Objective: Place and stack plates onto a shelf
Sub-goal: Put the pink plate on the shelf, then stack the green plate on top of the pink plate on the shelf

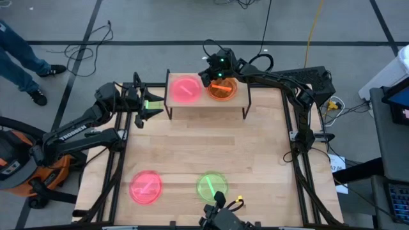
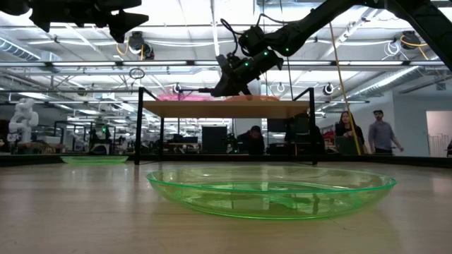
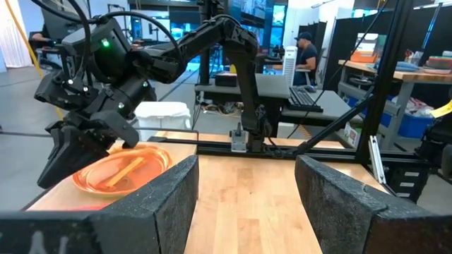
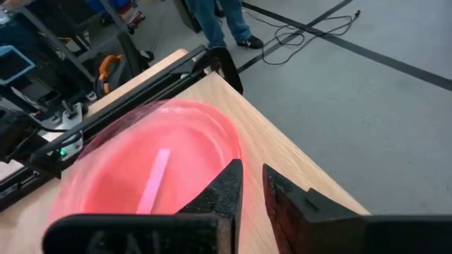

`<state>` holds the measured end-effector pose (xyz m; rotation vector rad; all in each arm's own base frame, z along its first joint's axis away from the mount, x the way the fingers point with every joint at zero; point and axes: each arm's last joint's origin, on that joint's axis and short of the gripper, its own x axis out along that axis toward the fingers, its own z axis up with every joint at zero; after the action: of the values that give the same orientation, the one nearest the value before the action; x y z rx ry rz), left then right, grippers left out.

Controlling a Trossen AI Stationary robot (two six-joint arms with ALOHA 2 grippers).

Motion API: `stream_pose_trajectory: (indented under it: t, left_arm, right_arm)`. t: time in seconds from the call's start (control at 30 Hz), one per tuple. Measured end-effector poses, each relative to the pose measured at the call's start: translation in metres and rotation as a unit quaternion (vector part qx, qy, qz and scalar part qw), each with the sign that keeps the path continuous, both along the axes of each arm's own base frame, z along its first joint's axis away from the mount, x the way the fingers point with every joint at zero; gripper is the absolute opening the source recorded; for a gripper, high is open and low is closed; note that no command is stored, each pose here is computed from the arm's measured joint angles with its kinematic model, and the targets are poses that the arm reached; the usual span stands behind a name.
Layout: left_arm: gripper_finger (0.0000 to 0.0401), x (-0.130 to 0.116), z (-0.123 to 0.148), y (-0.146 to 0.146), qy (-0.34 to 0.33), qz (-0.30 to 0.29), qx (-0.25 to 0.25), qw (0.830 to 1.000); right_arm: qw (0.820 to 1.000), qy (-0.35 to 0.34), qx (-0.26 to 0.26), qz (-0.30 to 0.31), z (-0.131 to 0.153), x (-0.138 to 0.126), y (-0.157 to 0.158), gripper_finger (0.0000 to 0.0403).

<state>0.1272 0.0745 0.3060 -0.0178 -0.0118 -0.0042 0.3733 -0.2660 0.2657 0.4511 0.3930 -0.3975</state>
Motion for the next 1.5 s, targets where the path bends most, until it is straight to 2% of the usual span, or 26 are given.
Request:
stream_pose_trajectory:
  t: [0.23,0.4,0.63,0.83,1.0,1.2,1.33,1.5]
  left_arm:
    - [0.0241,0.0,0.0,0.0,0.0,0.0,0.0,1.0]
    - [0.0241,0.0,0.0,0.0,0.0,0.0,0.002,1.0]
    - [0.0241,0.0,0.0,0.0,0.0,0.0,0.008,1.0]
    - [0.0241,0.0,0.0,0.0,0.0,-0.002,0.009,1.0]
    - [0.0241,0.0,0.001,-0.001,-0.007,-0.003,0.011,1.0]
    - [0.0241,0.001,0.003,-0.002,-0.015,-0.01,-0.003,1.0]
    - [0.0241,0.001,0.003,-0.002,-0.015,-0.01,-0.004,1.0]
    - [0.0241,0.001,0.003,-0.002,-0.015,-0.01,-0.008,1.0]
  right_arm:
    - [1.0,-0.001,-0.014,0.005,0.001,0.0,0.0,0.005]
    - [0.997,-0.012,-0.074,0.032,0.026,-0.005,0.01,0.005]
    - [0.983,-0.016,-0.161,0.089,0.085,-0.029,0.06,0.005]
    - [0.971,-0.033,-0.231,0.062,0.113,-0.082,0.114,0.005]
    - [0.966,-0.088,-0.236,0.058,0.105,-0.135,0.155,0.005]
    - [0.951,-0.169,-0.253,0.051,0.077,-0.196,0.19,0.005]
    - [0.944,-0.211,-0.253,0.027,0.054,-0.226,0.203,0.005]
    - [0.939,-0.234,-0.25,0.022,0.031,-0.249,0.213,0.005]
